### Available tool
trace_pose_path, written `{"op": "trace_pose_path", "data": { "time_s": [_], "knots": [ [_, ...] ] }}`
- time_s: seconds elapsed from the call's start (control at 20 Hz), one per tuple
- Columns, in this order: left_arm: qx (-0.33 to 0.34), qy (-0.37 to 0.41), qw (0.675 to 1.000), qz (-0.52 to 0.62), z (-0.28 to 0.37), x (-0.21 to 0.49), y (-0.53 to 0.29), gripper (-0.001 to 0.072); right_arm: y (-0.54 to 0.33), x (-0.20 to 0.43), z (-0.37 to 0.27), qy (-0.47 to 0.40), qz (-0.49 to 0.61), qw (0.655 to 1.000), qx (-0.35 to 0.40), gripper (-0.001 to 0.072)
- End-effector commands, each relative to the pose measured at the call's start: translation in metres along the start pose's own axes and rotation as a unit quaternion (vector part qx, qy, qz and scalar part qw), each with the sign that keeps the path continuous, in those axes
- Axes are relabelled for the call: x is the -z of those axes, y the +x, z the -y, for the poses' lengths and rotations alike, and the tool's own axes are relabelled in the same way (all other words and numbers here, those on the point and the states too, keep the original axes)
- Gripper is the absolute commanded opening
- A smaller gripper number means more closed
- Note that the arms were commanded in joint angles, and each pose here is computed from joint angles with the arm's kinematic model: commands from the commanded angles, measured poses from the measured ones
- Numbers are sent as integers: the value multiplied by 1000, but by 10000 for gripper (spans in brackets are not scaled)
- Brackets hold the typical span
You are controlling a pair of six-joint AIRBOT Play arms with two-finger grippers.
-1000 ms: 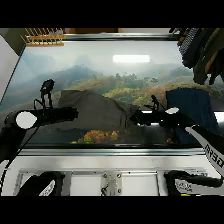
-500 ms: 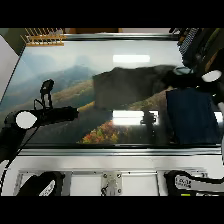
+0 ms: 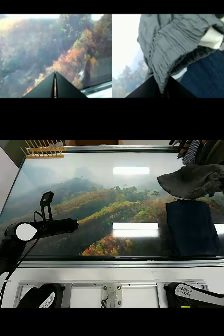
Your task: Fold the clothes and pants, and hang the long-sleeved shirts on hangers.
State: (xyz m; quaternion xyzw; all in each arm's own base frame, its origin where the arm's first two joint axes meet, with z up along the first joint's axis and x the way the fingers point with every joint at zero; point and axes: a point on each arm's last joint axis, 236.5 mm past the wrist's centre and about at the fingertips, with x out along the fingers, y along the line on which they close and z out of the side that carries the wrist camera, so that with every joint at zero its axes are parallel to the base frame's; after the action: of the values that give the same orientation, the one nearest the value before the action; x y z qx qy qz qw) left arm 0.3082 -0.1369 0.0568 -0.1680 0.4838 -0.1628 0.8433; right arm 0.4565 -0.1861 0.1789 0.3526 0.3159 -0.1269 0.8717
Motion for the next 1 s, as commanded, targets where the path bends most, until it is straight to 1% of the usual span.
{"op": "trace_pose_path", "data": {
  "time_s": [0.0, 0.15, 0.3, 0.45, 0.75, 0.95],
  "knots": [
    [0, 1, 1000, -1, 0, 1, 0, 6, -35, 26, 23, 15, -50, 997, 64, 23],
    [0, 2, 1000, -1, 0, 1, 0, 6, -73, 47, 46, 15, -71, 988, 139, 24],
    [-1, 2, 1000, -2, 0, 1, 0, 6, -100, 63, 59, 14, -60, 982, 177, 24],
    [-1, 2, 1000, -10, -1, 5, 0, 6, -113, 107, 84, 31, -96, 970, 219, 24],
    [-5, 4, 999, -35, -2, 17, -1, 6, -105, 197, 127, 97, -147, 950, 258, 25],
    [-5, 5, 999, -45, -2, 22, -1, 6, -89, 237, 150, 108, -171, 942, 267, 34]
  ]
}}
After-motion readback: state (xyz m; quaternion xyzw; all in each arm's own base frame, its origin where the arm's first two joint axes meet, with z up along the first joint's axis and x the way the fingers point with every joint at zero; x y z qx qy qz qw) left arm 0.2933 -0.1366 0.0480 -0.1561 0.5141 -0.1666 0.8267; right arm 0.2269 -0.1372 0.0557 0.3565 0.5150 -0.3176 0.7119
